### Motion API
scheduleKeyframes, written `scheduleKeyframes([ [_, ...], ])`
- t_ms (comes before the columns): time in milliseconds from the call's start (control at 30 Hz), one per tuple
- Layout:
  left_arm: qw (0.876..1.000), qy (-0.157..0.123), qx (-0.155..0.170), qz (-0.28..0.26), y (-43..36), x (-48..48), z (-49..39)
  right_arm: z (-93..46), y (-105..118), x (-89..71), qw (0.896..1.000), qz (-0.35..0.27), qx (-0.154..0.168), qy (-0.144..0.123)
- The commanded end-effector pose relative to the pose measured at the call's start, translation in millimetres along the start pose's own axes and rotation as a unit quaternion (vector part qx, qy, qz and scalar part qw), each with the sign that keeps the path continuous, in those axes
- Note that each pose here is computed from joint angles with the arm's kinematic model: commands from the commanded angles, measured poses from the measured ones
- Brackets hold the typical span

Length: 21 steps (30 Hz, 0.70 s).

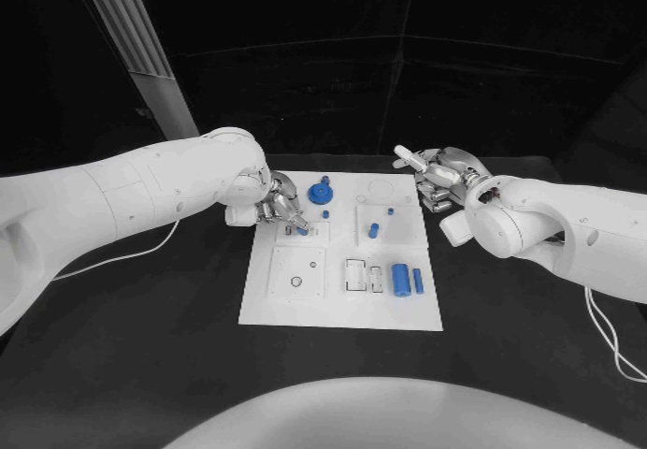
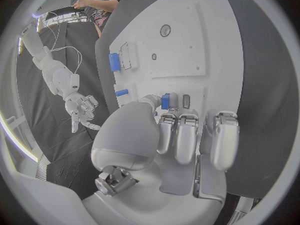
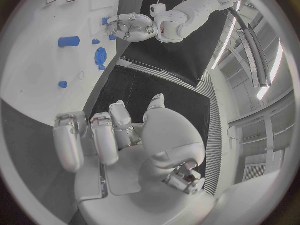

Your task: Assemble the parts on the task board

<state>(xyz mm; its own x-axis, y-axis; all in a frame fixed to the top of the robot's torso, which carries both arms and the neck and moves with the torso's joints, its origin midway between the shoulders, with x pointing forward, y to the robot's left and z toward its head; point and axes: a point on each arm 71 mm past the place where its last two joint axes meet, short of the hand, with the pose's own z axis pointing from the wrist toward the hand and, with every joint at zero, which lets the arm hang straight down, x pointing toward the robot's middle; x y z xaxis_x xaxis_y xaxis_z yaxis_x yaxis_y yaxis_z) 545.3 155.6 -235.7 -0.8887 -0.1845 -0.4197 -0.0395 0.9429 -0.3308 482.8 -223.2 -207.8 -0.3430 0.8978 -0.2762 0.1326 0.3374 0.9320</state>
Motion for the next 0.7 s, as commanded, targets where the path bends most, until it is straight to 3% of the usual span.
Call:
scheduleKeyframes([
  [33,1.0,0.007,-0.006,0.003,-0.1,0.8,0.0,-0.2,1.6,0.9,1.0,0.0,-0.003,0.003],
  [700,1.0,0.016,-0.018,0.007,0.8,1.5,2.6,-0.5,1.7,1.6,1.0,0.001,-0.003,0.005],
])
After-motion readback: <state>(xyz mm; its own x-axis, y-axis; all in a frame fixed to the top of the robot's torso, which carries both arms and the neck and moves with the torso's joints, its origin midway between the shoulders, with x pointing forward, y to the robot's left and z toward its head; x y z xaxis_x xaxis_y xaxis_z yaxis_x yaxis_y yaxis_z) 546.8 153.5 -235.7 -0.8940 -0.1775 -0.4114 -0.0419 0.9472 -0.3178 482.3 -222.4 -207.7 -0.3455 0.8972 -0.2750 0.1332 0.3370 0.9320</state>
